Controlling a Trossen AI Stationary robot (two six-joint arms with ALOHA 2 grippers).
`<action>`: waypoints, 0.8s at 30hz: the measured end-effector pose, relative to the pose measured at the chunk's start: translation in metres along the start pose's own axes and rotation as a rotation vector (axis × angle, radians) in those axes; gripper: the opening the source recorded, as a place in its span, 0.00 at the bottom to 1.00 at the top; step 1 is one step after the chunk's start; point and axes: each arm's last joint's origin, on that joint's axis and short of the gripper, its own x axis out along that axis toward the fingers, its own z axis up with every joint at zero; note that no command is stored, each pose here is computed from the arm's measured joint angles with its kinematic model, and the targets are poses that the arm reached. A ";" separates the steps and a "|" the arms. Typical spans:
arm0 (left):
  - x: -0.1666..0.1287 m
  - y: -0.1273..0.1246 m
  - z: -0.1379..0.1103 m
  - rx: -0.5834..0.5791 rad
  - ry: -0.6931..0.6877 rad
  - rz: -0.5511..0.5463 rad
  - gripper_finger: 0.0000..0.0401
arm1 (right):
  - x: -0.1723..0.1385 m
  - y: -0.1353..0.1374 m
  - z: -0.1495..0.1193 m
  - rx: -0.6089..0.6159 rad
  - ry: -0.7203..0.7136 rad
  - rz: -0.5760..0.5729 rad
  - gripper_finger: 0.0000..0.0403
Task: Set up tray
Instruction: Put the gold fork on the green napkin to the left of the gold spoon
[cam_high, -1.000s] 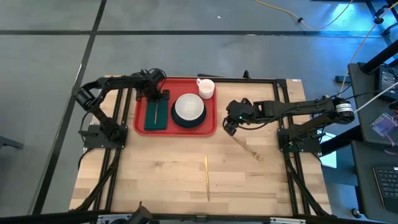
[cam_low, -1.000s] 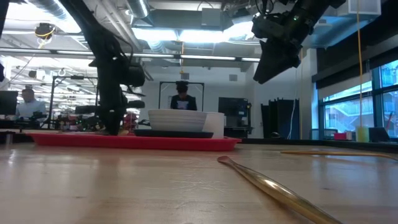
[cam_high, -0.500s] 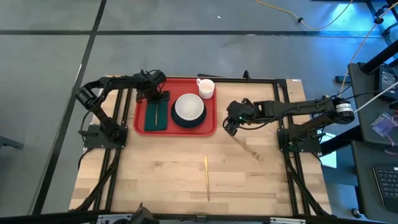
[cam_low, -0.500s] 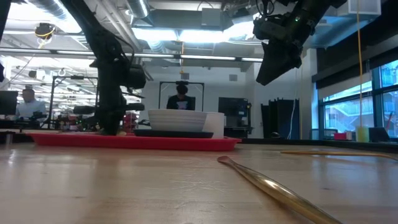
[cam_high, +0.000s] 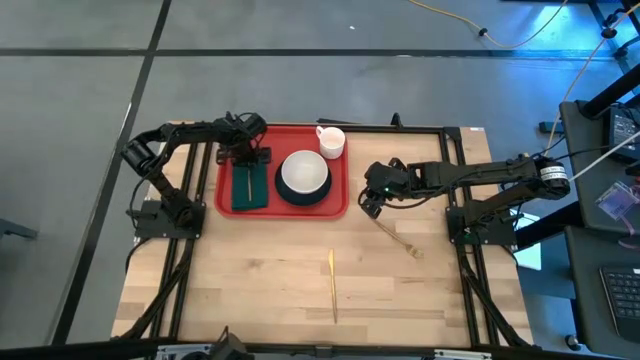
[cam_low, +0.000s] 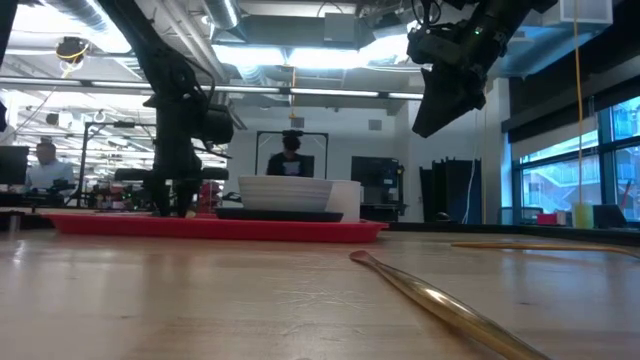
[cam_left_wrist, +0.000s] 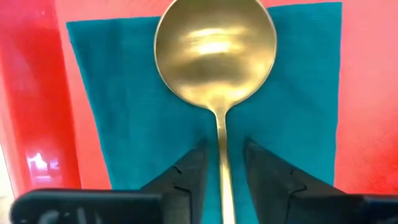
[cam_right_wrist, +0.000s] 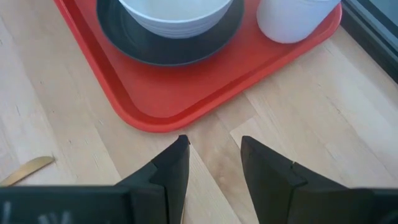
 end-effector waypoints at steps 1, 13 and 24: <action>0.000 0.000 0.000 0.006 -0.001 -0.001 0.26 | 0.000 0.000 0.000 0.000 0.000 0.000 0.36; 0.000 -0.007 -0.001 0.123 -0.027 -0.036 0.32 | 0.000 0.000 0.000 0.004 0.000 0.000 0.36; -0.001 -0.007 -0.003 0.139 -0.017 -0.031 0.32 | 0.000 0.000 0.000 0.003 0.000 0.000 0.36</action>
